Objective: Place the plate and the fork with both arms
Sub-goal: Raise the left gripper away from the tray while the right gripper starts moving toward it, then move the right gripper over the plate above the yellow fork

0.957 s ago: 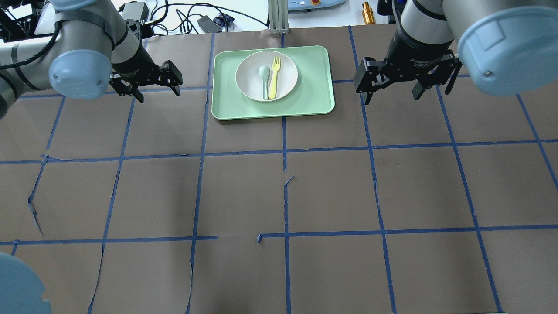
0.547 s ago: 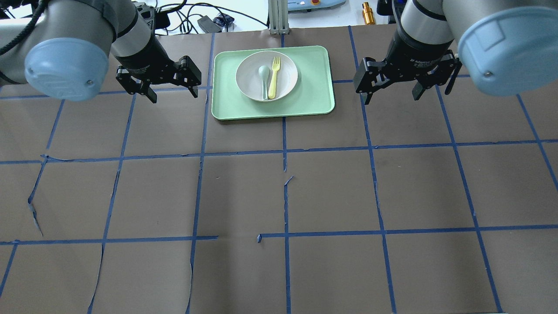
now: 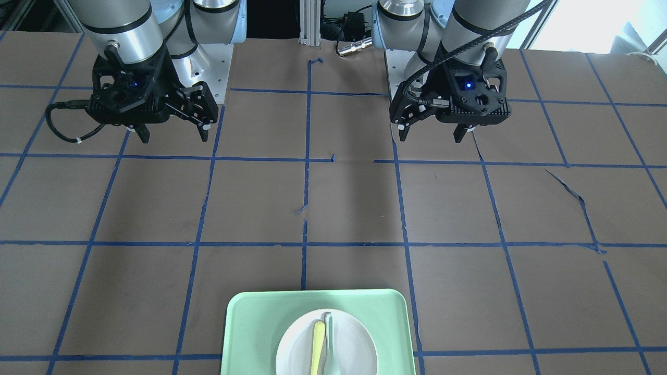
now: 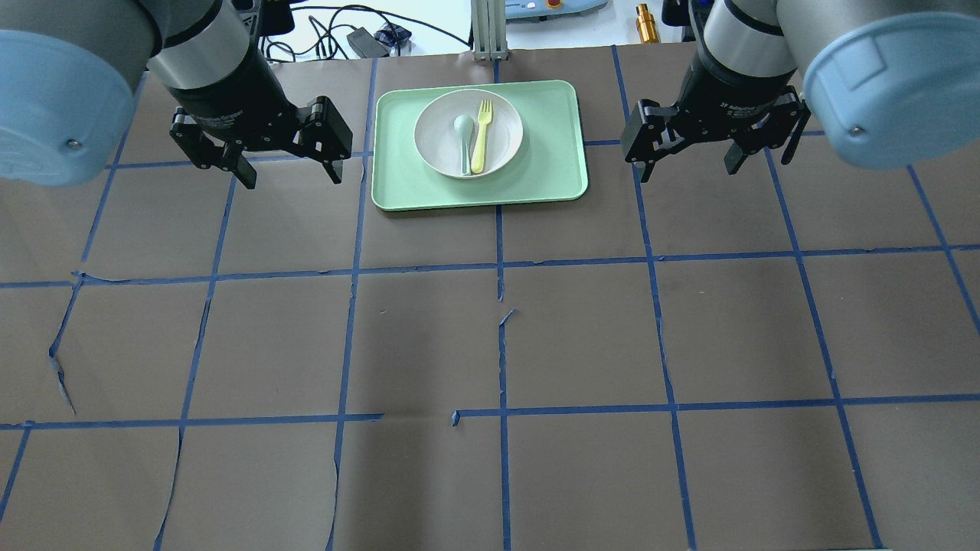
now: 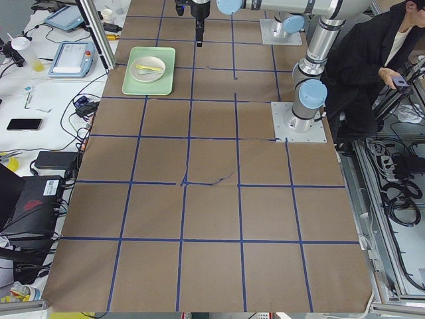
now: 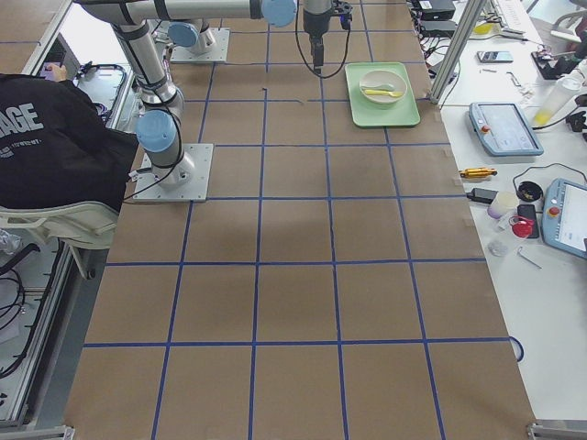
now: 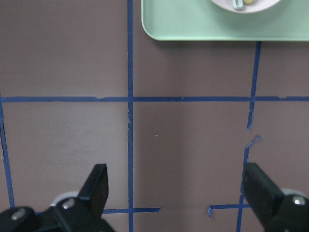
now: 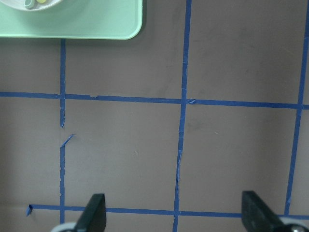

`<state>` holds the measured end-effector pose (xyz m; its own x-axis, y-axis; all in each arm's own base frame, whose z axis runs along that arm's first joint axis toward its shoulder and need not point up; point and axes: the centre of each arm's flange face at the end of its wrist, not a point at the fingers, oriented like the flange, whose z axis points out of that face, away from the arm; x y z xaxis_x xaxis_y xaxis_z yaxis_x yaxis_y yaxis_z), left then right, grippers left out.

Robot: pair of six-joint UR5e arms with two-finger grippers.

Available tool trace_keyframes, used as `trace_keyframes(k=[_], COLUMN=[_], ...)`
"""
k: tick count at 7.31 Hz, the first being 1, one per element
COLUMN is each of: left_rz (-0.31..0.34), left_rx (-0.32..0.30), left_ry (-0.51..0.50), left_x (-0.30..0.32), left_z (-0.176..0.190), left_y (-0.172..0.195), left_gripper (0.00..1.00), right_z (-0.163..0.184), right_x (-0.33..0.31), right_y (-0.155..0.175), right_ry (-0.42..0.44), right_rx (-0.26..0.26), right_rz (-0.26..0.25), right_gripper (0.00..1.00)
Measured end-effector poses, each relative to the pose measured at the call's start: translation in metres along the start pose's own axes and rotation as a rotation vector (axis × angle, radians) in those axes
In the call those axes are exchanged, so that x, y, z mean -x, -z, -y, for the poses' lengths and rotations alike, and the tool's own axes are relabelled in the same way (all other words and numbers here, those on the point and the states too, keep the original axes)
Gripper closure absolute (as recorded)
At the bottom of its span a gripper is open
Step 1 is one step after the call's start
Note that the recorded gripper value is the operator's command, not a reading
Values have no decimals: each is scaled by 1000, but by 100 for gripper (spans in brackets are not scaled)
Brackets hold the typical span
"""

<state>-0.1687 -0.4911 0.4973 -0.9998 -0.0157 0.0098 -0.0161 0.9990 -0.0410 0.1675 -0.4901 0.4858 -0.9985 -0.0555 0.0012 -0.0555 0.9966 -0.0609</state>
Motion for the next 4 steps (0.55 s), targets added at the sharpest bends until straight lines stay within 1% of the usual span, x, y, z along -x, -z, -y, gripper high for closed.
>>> trace_keyframes(k=[1, 2, 4], left_rz=[6, 10, 17], left_rx=[3, 6, 8], left_ry=[1, 2, 13], left_x=[1, 1, 2], left_z=[-1, -2, -3], left_y=[-1, -2, -3], left_gripper=[0, 0, 0], right_z=[6, 21, 71], right_x=[1, 6, 53], right_y=[-2, -13, -53], right_ry=[3, 23, 153], right_rx=[-15, -27, -66], right_rz=[2, 3, 11], right_gripper=[0, 0, 0])
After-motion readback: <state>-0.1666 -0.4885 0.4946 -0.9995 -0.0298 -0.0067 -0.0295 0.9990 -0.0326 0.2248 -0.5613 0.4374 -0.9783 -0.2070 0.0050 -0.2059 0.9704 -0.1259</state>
